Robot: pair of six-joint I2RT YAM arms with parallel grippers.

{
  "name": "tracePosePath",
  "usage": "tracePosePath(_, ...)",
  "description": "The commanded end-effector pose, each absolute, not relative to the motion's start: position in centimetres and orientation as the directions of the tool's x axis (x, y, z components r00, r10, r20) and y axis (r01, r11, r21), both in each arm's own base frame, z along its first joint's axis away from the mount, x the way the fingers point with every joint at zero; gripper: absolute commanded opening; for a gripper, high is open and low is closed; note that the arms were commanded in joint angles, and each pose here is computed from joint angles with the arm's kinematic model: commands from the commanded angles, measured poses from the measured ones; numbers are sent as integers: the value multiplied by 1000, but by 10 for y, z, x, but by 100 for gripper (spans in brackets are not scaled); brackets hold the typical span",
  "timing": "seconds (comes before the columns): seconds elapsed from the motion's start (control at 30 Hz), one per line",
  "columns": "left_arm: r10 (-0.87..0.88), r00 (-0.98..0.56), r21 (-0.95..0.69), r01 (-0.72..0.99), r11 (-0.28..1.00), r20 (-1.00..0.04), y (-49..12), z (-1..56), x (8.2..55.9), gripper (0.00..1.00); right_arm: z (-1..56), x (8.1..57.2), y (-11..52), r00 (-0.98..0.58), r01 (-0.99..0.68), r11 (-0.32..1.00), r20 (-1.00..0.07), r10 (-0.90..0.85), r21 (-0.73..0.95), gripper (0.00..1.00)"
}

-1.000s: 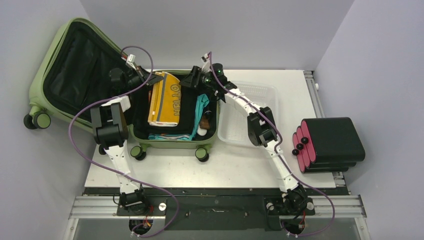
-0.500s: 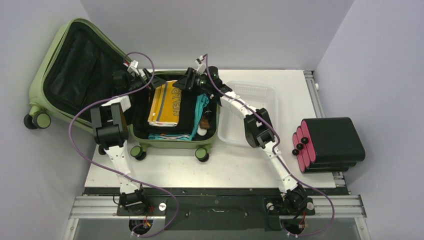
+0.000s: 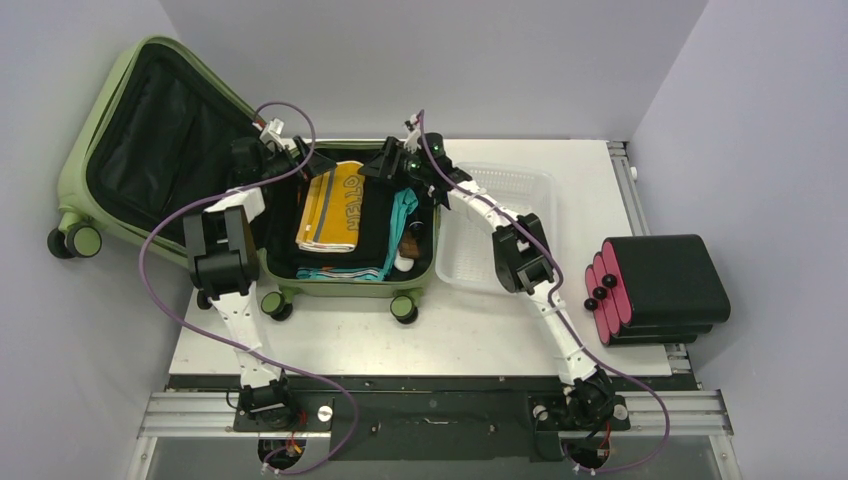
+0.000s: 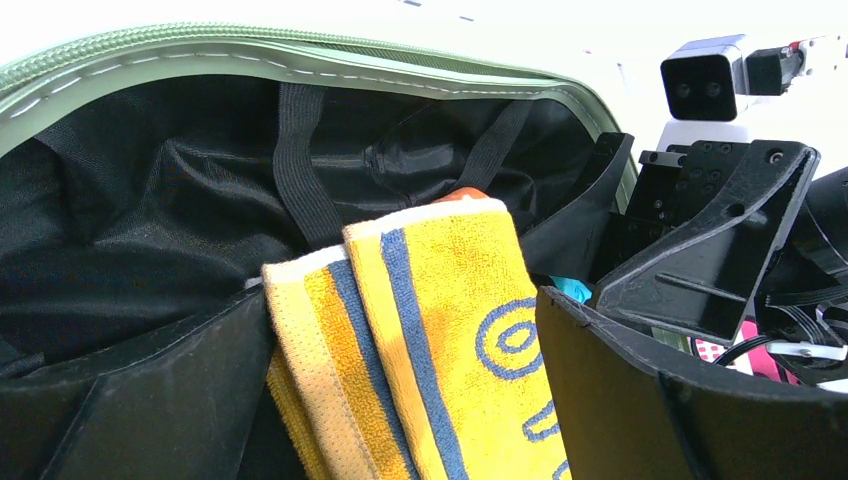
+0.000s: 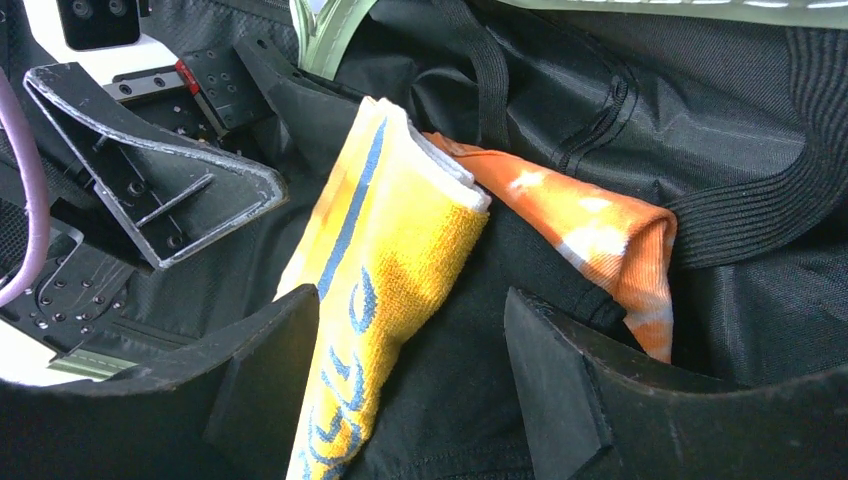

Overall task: Open, take out, and arrange the luggage
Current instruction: Pick up the clothes from the luggage.

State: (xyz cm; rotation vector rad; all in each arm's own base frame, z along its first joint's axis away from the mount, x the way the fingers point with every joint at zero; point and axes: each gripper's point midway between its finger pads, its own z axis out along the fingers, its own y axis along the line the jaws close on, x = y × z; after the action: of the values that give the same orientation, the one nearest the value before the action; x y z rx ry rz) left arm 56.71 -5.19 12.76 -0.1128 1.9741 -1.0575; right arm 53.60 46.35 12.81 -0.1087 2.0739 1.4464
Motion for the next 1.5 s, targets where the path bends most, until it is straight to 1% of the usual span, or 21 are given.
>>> tracePosePath(0.0, -460, -649, -709, 180, 681, -606, -35, 99, 560, 96, 145, 538, 465, -795, -397, 398, -527, 301, 827, 65)
tracePosePath(0.1, -453, -657, -708, 180, 682, -603, -38, 94, 556, 96, 155, 538, 474, -787, -417, 359, -530, 316, 835, 66)
tracePosePath(0.27, -445, -661, -707, 187, 682, -604, -43, 95, 555, 96, 152, 533, 489, -787, -425, 336, -527, 321, 840, 67)
tracePosePath(0.5, -434, -659, -701, 203, 684, -614, -47, 102, 552, 96, 135, 531, 499, -795, -409, 334, -511, 325, 849, 67)
tracePosePath(0.8, -426, -660, -704, 223, 675, -618, -56, 108, 548, 96, 130, 531, 508, -794, -400, 328, -502, 341, 856, 67)
tracePosePath(0.97, -425, -659, -704, 228, 673, -621, -57, 110, 548, 96, 136, 532, 513, -783, -421, 301, -510, 357, 856, 54)
tracePosePath(1.0, -425, -660, -704, 229, 672, -620, -57, 110, 548, 96, 137, 531, 513, -781, -426, 301, -514, 354, 853, 49)
tracePosePath(1.03, -425, -660, -705, 229, 671, -619, -57, 110, 548, 96, 137, 531, 513, -780, -428, 302, -517, 353, 852, 46)
tracePosePath(1.07, -427, -660, -706, 228, 670, -618, -57, 111, 548, 96, 137, 531, 513, -778, -432, 305, -521, 351, 849, 39)
tracePosePath(1.1, -429, -660, -708, 227, 669, -617, -57, 111, 548, 96, 136, 531, 513, -778, -431, 310, -523, 349, 847, 35)
tracePosePath(1.13, -429, -661, -709, 228, 667, -616, -58, 111, 547, 96, 137, 532, 512, -771, -440, 318, -535, 345, 840, 27)
tracePosePath(1.17, -429, -660, -709, 229, 667, -617, -58, 112, 547, 96, 135, 532, 511, -772, -439, 326, -537, 340, 837, 20)
tracePosePath(1.2, -428, -661, -710, 231, 665, -617, -58, 112, 547, 96, 135, 533, 510, -762, -453, 338, -555, 333, 825, 12)
tracePosePath(1.23, -429, -661, -711, 232, 663, -616, -59, 113, 546, 96, 135, 534, 509, -759, -459, 344, -563, 327, 819, 9)
tracePosePath(1.27, -430, -661, -714, 234, 660, -614, -59, 114, 546, 96, 137, 534, 507, -749, -482, 348, -584, 313, 804, 2)
tracePosePath(1.3, -435, -660, -718, 234, 656, -613, -58, 115, 546, 96, 140, 534, 507, -731, -512, 354, -614, 299, 783, 0)
tracePosePath(1.37, -444, -660, -730, 238, 641, -606, -56, 119, 547, 96, 149, 531, 506, -704, -571, 344, -660, 261, 745, 0)
tracePosePath(1.43, -455, -659, -742, 245, 624, -599, -54, 124, 547, 96, 166, 525, 505, -674, -634, 308, -702, 230, 709, 0)
tracePosePath(1.47, -455, -656, -744, 255, 617, -602, -53, 126, 547, 96, 181, 519, 505, -657, -675, 259, -722, 217, 691, 0)
